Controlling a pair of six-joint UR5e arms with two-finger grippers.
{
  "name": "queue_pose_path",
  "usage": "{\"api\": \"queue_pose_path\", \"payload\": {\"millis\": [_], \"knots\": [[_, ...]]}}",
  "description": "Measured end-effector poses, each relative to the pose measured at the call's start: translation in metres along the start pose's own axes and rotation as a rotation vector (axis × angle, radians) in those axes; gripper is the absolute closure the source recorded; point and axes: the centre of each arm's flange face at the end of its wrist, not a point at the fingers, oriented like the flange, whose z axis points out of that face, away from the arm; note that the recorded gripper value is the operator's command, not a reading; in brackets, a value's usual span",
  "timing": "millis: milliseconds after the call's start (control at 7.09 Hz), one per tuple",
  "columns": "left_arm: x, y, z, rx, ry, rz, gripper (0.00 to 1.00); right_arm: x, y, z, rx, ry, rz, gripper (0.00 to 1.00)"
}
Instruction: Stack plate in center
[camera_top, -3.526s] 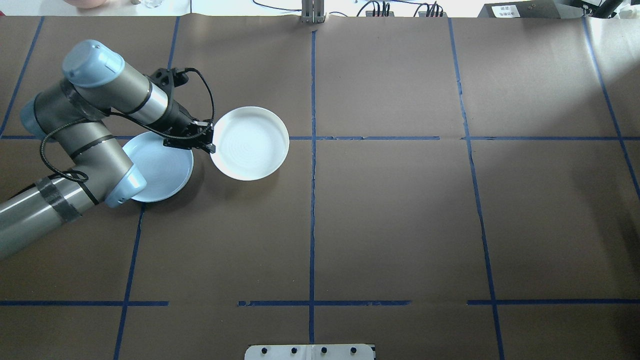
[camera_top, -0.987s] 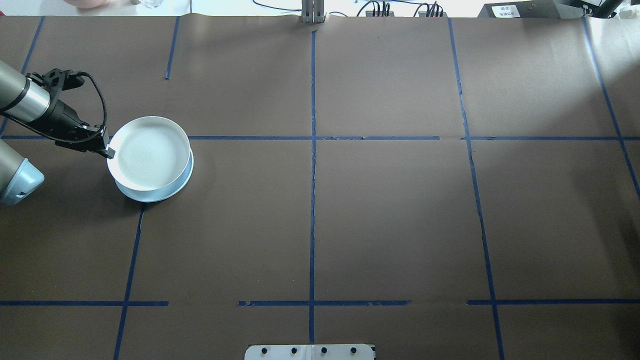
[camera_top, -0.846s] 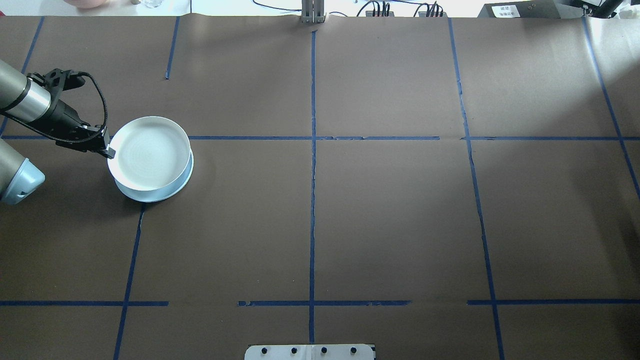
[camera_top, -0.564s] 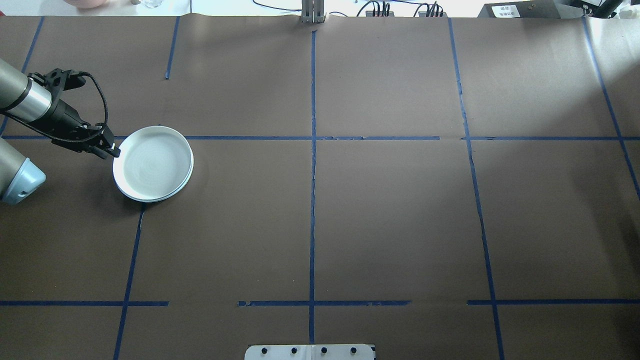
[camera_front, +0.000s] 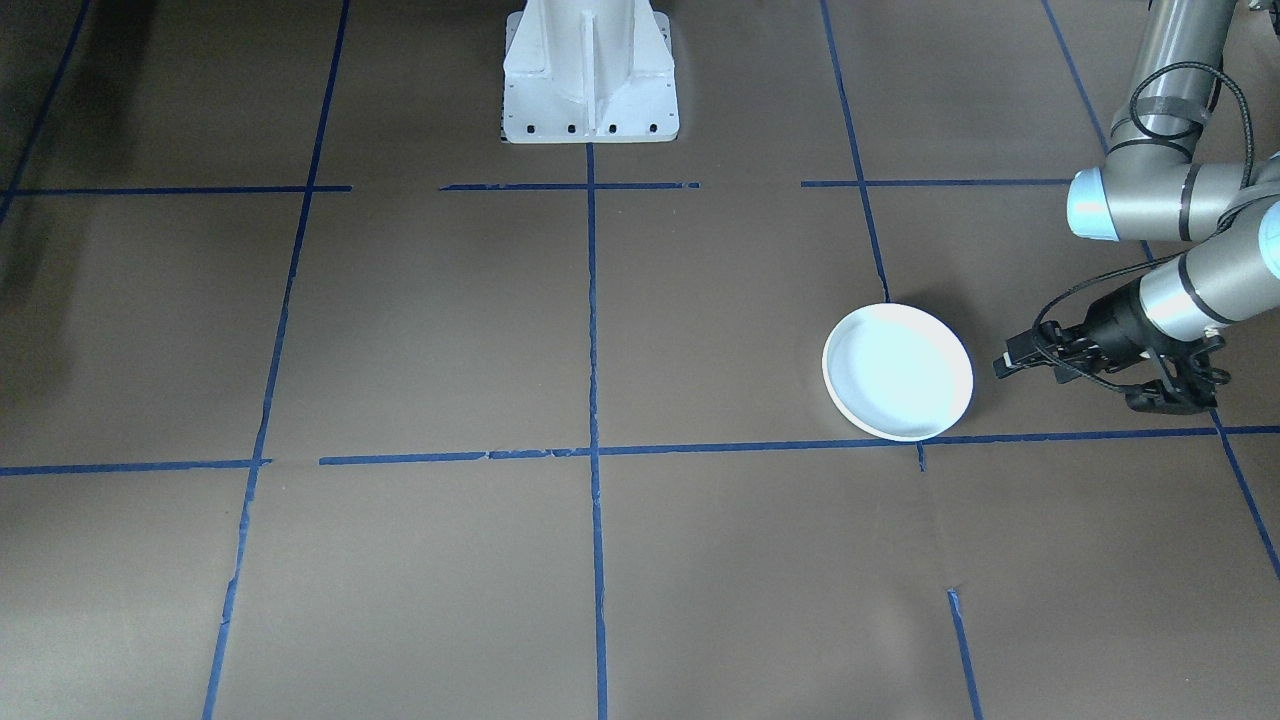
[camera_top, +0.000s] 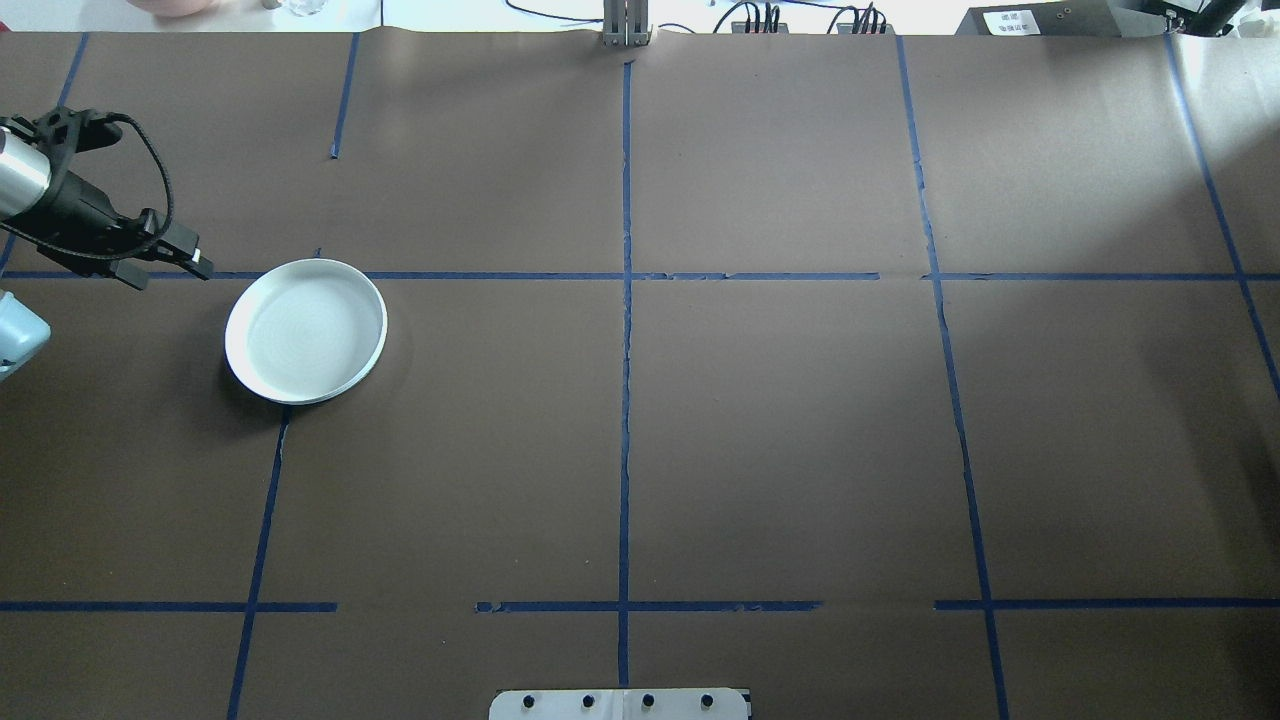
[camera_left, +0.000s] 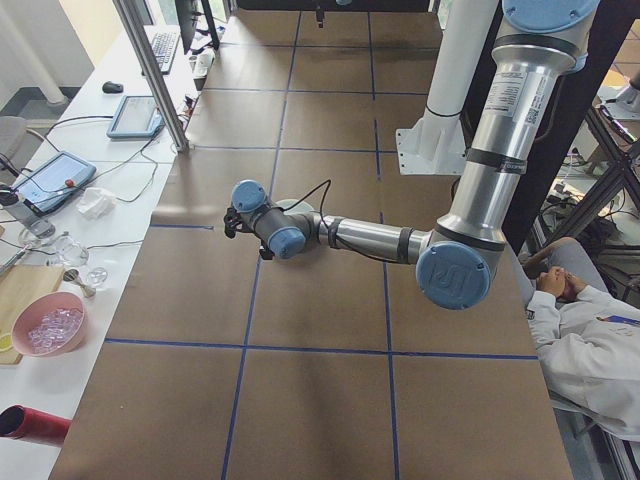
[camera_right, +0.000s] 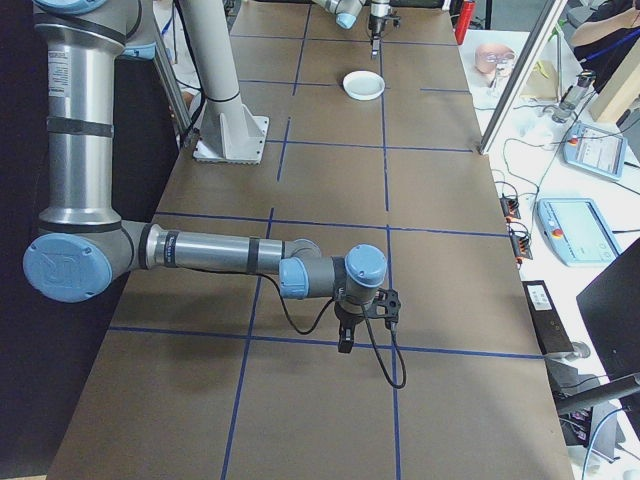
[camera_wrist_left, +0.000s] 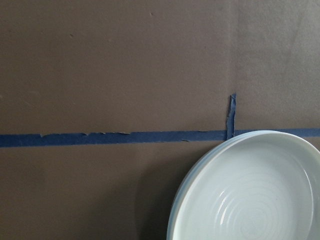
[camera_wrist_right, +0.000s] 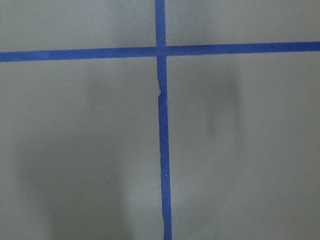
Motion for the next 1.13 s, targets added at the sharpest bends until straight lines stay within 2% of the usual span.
{"api": "queue_pose_path", "payload": {"millis": [282,564,705,846,1128], "knots": [[-0.111,-0.002,-0.065,0.015,-0.099,0.085,0.00,0.000,0.000,0.000,0.000,0.000,0.000,0.00],[-0.232,0.013,-0.133,0.020,-0.200,0.085,0.00,0.000,0.000,0.000,0.000,0.000,0.000,0.00],[-0.268,0.019,-0.157,-0.004,-0.231,0.059,0.00,0.000,0.000,0.000,0.001,0.000,0.001,0.00],[-0.279,0.018,-0.170,-0.031,-0.247,0.044,0.00,0.000,0.000,0.000,0.001,0.000,0.001,0.00],[-0.278,0.013,-0.181,-0.040,-0.245,0.058,0.00,0.000,0.000,0.000,0.000,0.000,0.000,0.00]]}}
